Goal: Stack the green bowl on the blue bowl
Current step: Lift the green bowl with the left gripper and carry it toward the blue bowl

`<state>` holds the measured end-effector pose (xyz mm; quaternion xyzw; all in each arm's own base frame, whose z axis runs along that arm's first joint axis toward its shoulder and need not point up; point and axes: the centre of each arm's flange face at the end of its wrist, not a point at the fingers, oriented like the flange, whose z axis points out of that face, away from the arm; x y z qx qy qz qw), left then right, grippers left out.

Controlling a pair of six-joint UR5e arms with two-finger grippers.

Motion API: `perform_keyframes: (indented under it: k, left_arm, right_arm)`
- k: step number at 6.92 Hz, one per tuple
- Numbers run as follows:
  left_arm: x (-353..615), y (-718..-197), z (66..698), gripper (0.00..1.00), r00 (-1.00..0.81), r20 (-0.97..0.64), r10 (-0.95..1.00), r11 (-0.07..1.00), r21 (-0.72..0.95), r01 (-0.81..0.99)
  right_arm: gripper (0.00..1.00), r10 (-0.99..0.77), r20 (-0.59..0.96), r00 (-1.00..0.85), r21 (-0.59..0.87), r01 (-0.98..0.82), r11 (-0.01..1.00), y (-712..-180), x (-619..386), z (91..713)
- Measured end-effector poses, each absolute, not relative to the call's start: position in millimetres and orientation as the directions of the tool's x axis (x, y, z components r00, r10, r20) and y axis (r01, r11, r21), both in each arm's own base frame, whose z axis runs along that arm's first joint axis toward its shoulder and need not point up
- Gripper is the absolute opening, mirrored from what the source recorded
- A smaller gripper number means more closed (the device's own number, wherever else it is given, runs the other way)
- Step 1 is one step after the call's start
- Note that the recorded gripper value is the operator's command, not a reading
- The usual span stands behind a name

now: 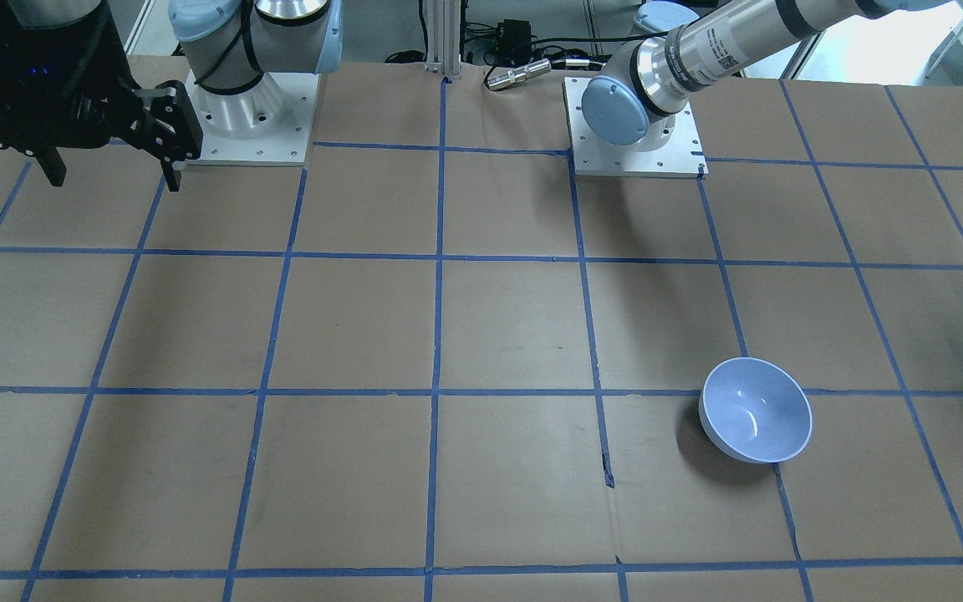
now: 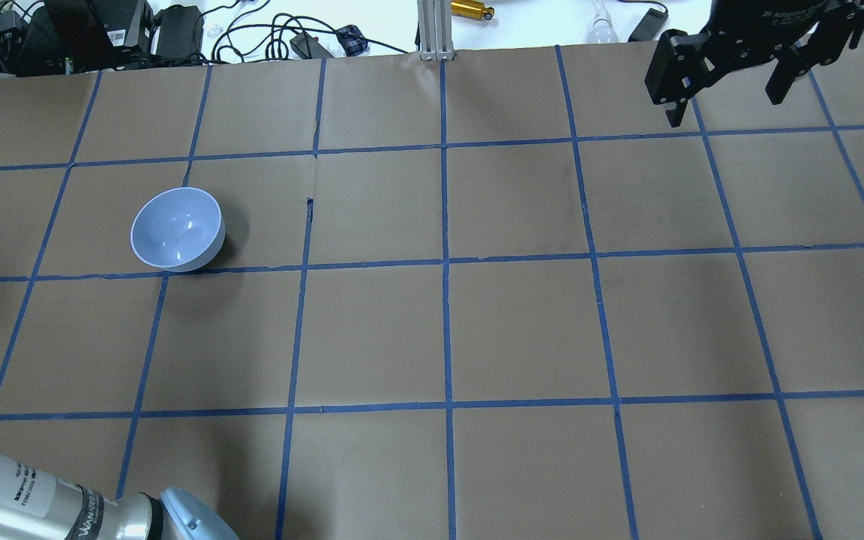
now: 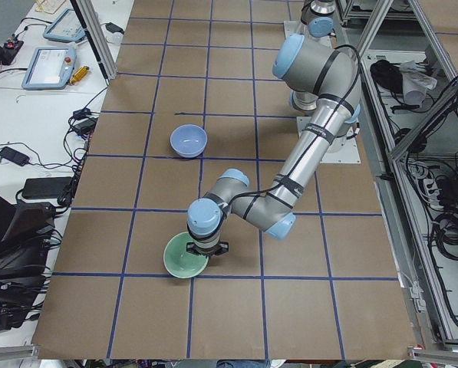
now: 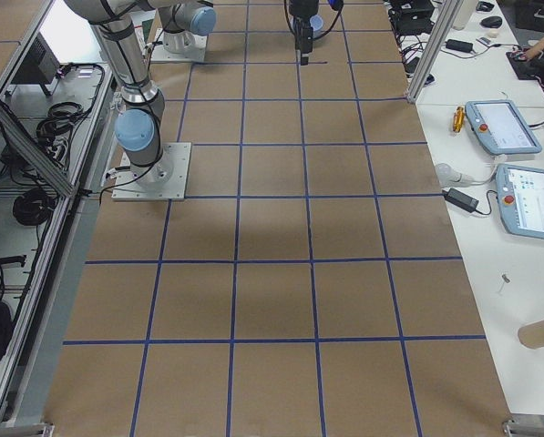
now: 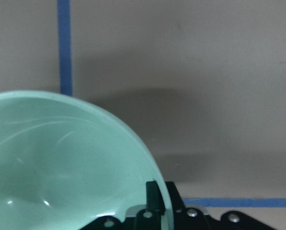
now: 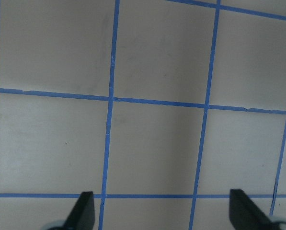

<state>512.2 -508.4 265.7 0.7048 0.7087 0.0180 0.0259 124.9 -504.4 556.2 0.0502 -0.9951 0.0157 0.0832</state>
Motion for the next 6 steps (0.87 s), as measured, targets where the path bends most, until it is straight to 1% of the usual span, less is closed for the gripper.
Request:
perform_keyframes:
  k: [3,5,6]
  left_arm:
    - [444.7,-547.8,322.0,0.00,0.087,-0.061,0.994,-0.083,0.070,0.994]
    - [361.4,-580.5,353.4,0.00,0.174,-0.075,0.982,-0.171,0.044,0.984]
    - [314.8,-588.8,357.2,0.00,0.199,-0.072,0.977,-0.198,0.018,0.980]
  right_arm:
    - [1.00,-0.097,0.167,-0.981,-0.023,-0.102,0.994,-504.4,125.0,556.2]
    - [1.00,-0.097,0.167,-0.981,-0.023,-0.103,0.994,-504.3,125.0,556.2]
    - [1.00,-0.097,0.167,-0.981,-0.023,-0.103,0.994,-504.4,124.9,556.2]
